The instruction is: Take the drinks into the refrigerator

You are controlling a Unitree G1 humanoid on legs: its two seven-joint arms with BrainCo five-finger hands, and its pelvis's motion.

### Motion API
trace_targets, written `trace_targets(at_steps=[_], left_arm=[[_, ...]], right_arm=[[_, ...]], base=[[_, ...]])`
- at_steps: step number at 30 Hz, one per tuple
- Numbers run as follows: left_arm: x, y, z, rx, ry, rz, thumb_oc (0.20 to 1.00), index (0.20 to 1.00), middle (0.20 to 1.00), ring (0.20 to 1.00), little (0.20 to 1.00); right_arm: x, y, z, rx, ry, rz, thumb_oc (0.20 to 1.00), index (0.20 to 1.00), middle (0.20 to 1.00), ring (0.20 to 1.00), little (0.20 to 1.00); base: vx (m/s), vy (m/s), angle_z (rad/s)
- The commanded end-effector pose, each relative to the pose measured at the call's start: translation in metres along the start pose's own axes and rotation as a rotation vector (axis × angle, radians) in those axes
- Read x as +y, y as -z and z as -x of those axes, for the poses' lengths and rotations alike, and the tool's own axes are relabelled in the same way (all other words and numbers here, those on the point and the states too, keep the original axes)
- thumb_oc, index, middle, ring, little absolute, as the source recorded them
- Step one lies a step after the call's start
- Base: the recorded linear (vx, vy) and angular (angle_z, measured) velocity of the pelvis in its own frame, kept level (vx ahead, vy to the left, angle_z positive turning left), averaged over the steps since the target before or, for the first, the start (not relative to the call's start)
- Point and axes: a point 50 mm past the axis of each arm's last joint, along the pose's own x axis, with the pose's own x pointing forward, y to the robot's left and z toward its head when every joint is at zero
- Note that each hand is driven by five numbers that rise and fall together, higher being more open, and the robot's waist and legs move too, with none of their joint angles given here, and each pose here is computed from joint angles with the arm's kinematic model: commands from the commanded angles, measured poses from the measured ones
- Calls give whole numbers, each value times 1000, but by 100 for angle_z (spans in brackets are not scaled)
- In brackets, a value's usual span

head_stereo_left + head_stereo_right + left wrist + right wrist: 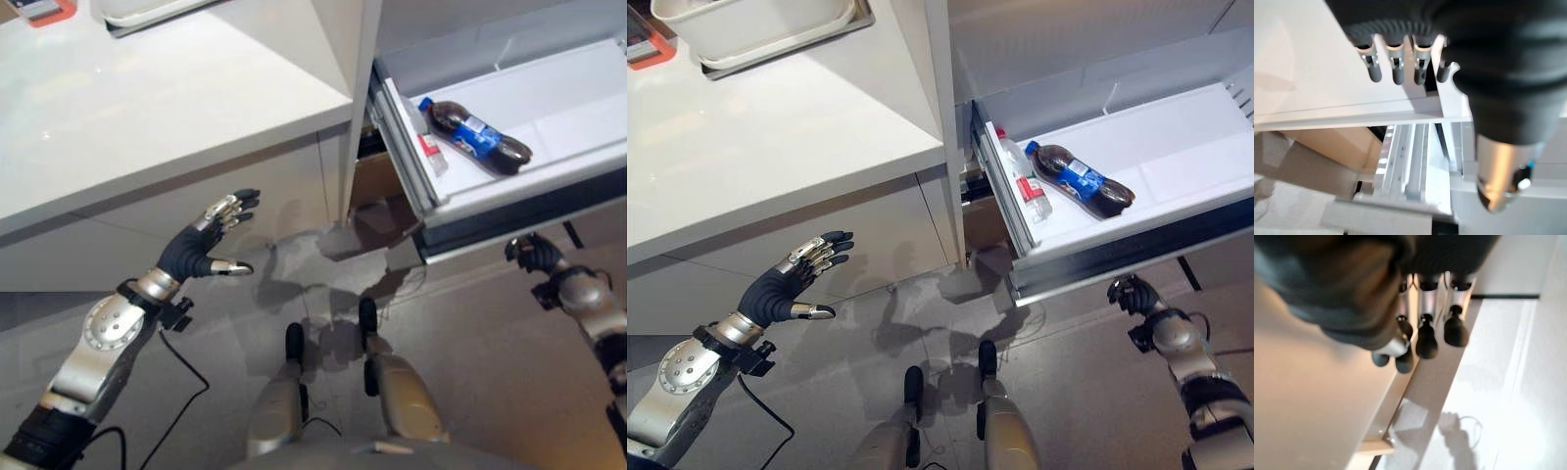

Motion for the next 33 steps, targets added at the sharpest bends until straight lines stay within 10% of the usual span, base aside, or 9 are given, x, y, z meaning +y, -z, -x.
trace_targets(at_steps=[1,17,33], left_arm=[[-4,-24,-5,-126,27,2,1000,1000,1000,1000,1000],[-5,-22,-5,-128,-34,16,1000,1000,1000,1000,1000],[-5,-19,-5,-138,-80,18,1000,1000,1000,1000,1000]], right_arm=[[-62,-116,-13,-373,210,-22,200,200,200,200,200],[-113,-177,-8,-463,394,-80,200,200,200,200,200],[-83,-191,-11,-568,337,-178,200,200,200,200,200]], base=[[-1,-50,25],[19,-48,24],[3,-8,4]])
